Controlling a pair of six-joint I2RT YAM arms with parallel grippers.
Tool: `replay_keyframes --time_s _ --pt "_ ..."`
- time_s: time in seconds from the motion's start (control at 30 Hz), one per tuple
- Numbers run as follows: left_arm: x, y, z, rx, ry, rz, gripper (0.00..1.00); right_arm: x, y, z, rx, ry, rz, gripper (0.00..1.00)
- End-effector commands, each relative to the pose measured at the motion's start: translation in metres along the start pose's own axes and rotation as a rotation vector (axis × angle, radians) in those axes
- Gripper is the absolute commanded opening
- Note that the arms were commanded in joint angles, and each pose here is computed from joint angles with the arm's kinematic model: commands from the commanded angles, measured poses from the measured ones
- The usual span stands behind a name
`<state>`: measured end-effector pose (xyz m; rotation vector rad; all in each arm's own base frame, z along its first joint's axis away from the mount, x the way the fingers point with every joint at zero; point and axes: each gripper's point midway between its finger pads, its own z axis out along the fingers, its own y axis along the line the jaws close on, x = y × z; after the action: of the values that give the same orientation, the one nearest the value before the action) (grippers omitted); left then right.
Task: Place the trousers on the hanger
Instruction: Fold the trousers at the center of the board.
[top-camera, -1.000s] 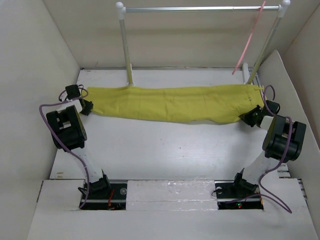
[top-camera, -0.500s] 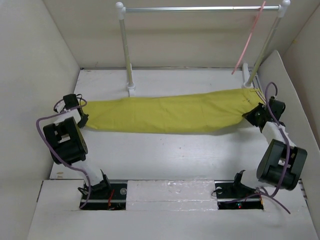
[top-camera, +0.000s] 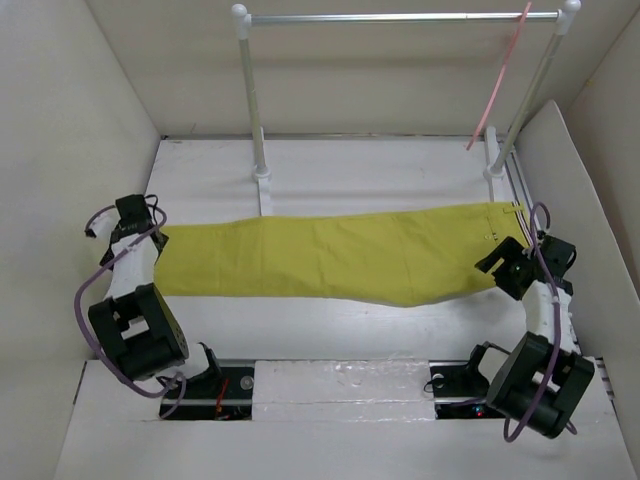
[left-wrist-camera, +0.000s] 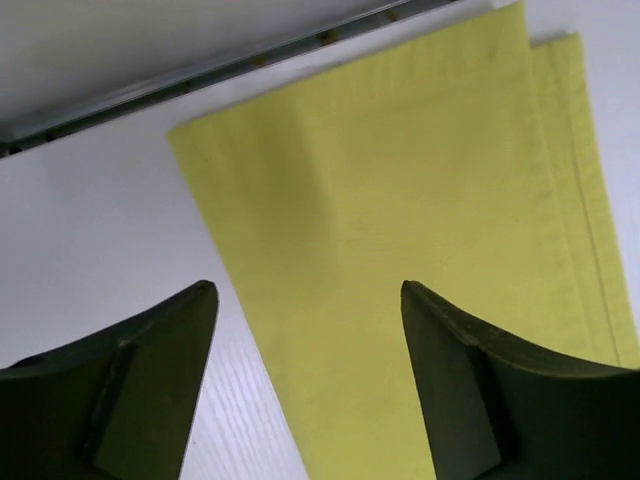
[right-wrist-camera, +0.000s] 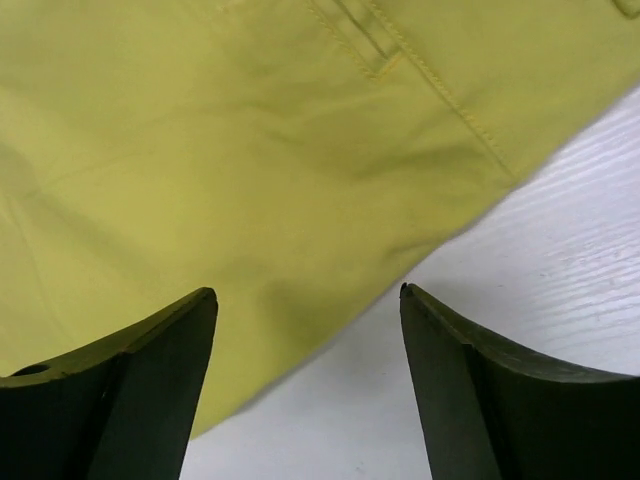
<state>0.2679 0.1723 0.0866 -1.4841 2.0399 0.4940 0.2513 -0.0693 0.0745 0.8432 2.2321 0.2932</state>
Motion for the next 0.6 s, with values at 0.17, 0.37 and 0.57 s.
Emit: replay_keyframes --time_s 0.17,0.37,0.57 --pt "0.027 -0.114 -0.123 0.535 -0.017 0.143 0.66 -0.022 -0.021 -0.008 0.057 -0.011 0.040 0.85" --pt "0.161 -0.155 -0.221 0.892 0.122 0.410 0.31 -0.046 -0.050 0.005 0.045 -0.112 0.157 0.87" --pt "0.262 -0.147 -0.259 0.986 0.213 0.623 0.00 -0.055 -0.071 0.030 0.088 -0.121 0.228 0.88"
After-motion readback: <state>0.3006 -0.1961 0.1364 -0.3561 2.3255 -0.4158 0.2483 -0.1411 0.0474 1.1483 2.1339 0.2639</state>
